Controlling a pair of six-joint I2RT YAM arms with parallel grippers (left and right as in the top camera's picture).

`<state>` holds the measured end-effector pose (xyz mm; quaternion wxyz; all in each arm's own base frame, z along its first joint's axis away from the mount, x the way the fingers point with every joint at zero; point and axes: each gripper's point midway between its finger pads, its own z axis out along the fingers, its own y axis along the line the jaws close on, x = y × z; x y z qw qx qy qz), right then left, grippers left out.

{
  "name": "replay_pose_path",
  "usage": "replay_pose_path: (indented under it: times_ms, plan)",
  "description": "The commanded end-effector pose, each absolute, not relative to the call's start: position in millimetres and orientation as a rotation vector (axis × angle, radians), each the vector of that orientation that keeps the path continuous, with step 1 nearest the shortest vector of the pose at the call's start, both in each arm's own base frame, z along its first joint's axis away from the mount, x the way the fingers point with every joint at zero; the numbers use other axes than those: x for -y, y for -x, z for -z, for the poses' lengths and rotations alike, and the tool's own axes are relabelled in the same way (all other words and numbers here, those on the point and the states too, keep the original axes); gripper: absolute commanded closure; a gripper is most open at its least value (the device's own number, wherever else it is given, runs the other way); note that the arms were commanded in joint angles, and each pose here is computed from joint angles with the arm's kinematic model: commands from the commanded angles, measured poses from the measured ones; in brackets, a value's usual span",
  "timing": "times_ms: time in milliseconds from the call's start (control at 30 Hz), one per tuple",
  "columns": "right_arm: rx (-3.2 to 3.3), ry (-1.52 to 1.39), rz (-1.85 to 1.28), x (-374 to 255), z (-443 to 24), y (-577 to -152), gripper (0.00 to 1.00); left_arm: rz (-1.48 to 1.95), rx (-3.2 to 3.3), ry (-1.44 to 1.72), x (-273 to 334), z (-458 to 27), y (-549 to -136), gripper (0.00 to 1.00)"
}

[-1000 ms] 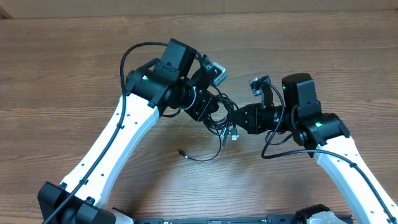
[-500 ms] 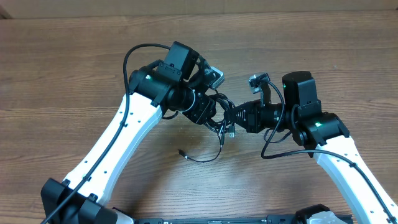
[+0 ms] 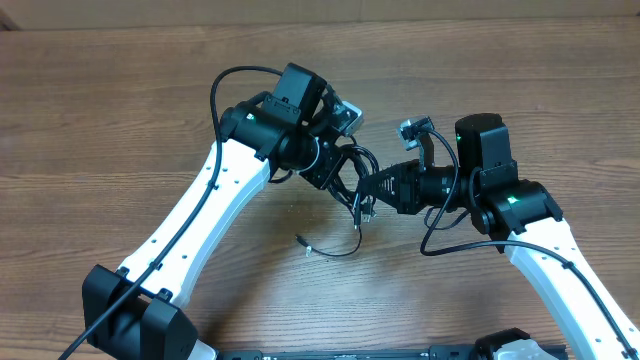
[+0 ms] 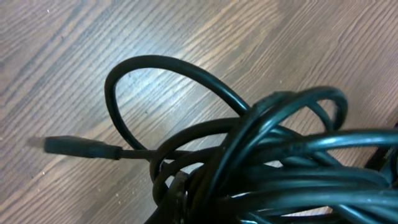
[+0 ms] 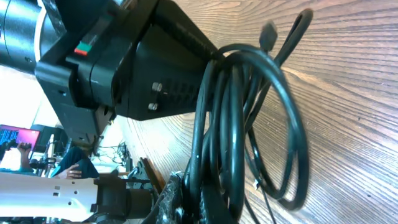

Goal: Untangle cables

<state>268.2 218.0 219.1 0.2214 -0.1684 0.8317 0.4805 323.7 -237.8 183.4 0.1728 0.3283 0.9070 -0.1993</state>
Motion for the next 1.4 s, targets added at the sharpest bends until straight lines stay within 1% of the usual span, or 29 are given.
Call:
replay_pose_path:
  times_ms: [0, 67, 133, 200, 300, 367, 400, 433, 467, 500, 533, 600, 733, 867, 933, 1033, 1200, 1367]
  plan:
    - [-2.27, 0.503, -1.389, -223, -230, -262, 0.96, 0.521, -2.559, -0.867, 231, -192, -338, 0.96]
    - [-2.307, 0.475, -1.358, -220, -223, -263, 0.96, 0.493, -2.562, -0.841, 225, -194, -342, 0.96]
    - [-2.394, 0.401, -1.252, -210, -207, -267, 0.96, 0.479, -2.555, -0.817, 218, -199, -345, 0.96]
    - [-2.516, 0.297, -1.068, -191, -183, -270, 0.96, 0.476, -2.542, -0.788, 210, -206, -348, 0.96]
    - [-2.699, 0.128, -0.666, -144, -144, -270, 0.96, 0.472, -2.514, -0.748, 199, -220, -351, 0.96]
    - [-2.759, 0.035, -0.488, -121, -132, -267, 0.96, 0.474, -2.497, -0.734, 195, -227, -351, 0.96]
    - [-2.779, 0.005, -0.416, -111, -128, -266, 0.95, 0.474, -2.488, -0.732, 194, -230, -350, 0.96]
    - [-2.788, -0.007, -0.377, -106, -126, -264, 0.91, 0.475, -2.481, -0.731, 194, -233, -349, 0.96]
    - [-2.794, -0.014, -0.351, -103, -125, -264, 0.83, 0.477, -2.474, -0.731, 194, -236, -348, 0.96]
    - [-2.795, -0.017, -0.339, -101, -125, -264, 0.75, 0.477, -2.471, -0.731, 194, -237, -348, 0.96]
    - [-2.794, -0.022, -0.331, -100, -124, -264, 0.71, 0.478, -2.467, -0.73, 194, -239, -347, 0.96]
    - [-2.784, -0.027, -0.337, -101, -125, -266, 0.69, 0.482, -2.467, -0.721, 194, -240, -346, 0.96]
    - [-2.743, 0.002, -0.446, -115, -132, -273, 0.69, 0.517, -2.481, -0.725, 197, -239, -341, 0.96]
    - [-2.651, 0.081, -0.672, -145, -150, -282, 0.7, 0.518, -2.503, -0.727, 195, -236, -337, 0.96]
    - [-2.592, 0.121, -0.76, -157, -164, -288, 0.7, 0.518, -2.511, -0.727, 195, -235, -336, 0.96]
    - [-2.503, 0.205, -0.856, -172, -190, -295, 0.74, 0.538, -2.527, -0.694, 198, -235, -333, 0.96]
    - [-2.424, 0.309, -0.874, -181, -215, -300, 0.75, 0.589, -2.521, -0.722, 215, -237, -324, 0.96]
    - [-2.396, 0.435, -0.846, -194, -217, -293, 0.76, 0.644, -2.57, -0.632, 229, -237, -315, 0.96]
